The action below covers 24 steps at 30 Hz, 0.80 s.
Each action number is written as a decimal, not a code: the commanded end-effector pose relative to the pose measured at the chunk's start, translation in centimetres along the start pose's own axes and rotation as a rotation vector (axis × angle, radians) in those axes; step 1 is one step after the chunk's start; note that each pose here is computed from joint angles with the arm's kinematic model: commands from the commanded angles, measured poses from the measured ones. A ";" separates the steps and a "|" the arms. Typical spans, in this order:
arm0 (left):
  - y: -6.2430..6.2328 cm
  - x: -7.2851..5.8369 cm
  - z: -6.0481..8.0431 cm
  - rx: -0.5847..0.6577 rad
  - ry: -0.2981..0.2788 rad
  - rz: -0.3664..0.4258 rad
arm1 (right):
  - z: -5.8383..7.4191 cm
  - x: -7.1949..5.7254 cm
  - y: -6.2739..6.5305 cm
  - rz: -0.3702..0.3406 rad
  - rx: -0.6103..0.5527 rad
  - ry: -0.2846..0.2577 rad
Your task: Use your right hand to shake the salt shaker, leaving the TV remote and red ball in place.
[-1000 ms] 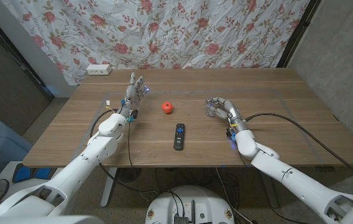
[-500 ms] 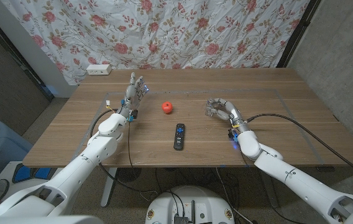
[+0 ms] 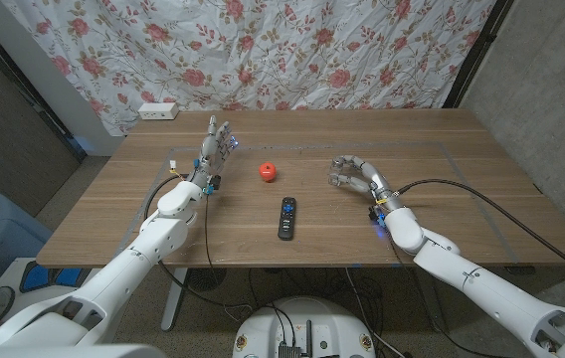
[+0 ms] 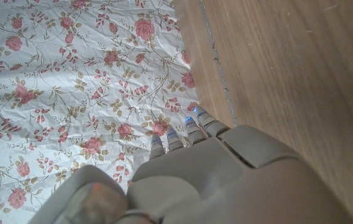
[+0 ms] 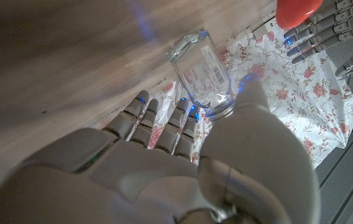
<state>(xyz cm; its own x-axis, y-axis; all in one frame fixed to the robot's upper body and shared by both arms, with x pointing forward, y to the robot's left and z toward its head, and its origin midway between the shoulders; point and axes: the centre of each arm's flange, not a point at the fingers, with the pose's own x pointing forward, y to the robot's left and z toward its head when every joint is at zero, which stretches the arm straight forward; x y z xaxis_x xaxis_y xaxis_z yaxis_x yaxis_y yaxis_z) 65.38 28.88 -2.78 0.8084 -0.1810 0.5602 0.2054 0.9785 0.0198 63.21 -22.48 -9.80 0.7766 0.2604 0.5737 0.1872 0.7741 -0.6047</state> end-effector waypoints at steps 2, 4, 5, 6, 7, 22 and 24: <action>0.0 0.0 0.0 0.000 0.000 0.000 | -0.1 0.7 -1.7 0.050 0.014 -0.003; 0.0 0.0 0.0 0.000 0.000 0.000 | 0.0 0.7 -1.9 0.058 0.020 -0.007; 0.0 0.0 0.0 0.000 0.000 0.000 | 0.0 0.8 -2.0 0.062 0.027 -0.008; 0.0 0.0 0.0 0.000 0.000 0.000 | 0.1 0.8 -2.2 0.064 0.032 -0.010; 0.0 0.0 0.0 0.000 0.000 0.000 | 0.2 0.8 -2.3 0.064 0.038 -0.009; 0.0 0.0 0.0 0.000 0.000 0.000 | 0.7 2.1 -4.8 0.116 0.154 -0.050; 0.0 0.0 0.0 0.000 0.000 0.000 | 0.7 2.1 -5.0 0.114 0.176 -0.048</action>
<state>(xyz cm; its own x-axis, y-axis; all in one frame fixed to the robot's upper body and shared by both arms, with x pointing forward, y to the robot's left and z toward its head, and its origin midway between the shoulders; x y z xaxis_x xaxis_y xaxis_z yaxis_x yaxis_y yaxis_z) 65.38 28.85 -2.77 0.8082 -0.1815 0.5603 0.2059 0.9784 0.0200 63.59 -24.63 -6.73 0.7751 0.3248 0.5419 0.0974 0.7860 -0.6104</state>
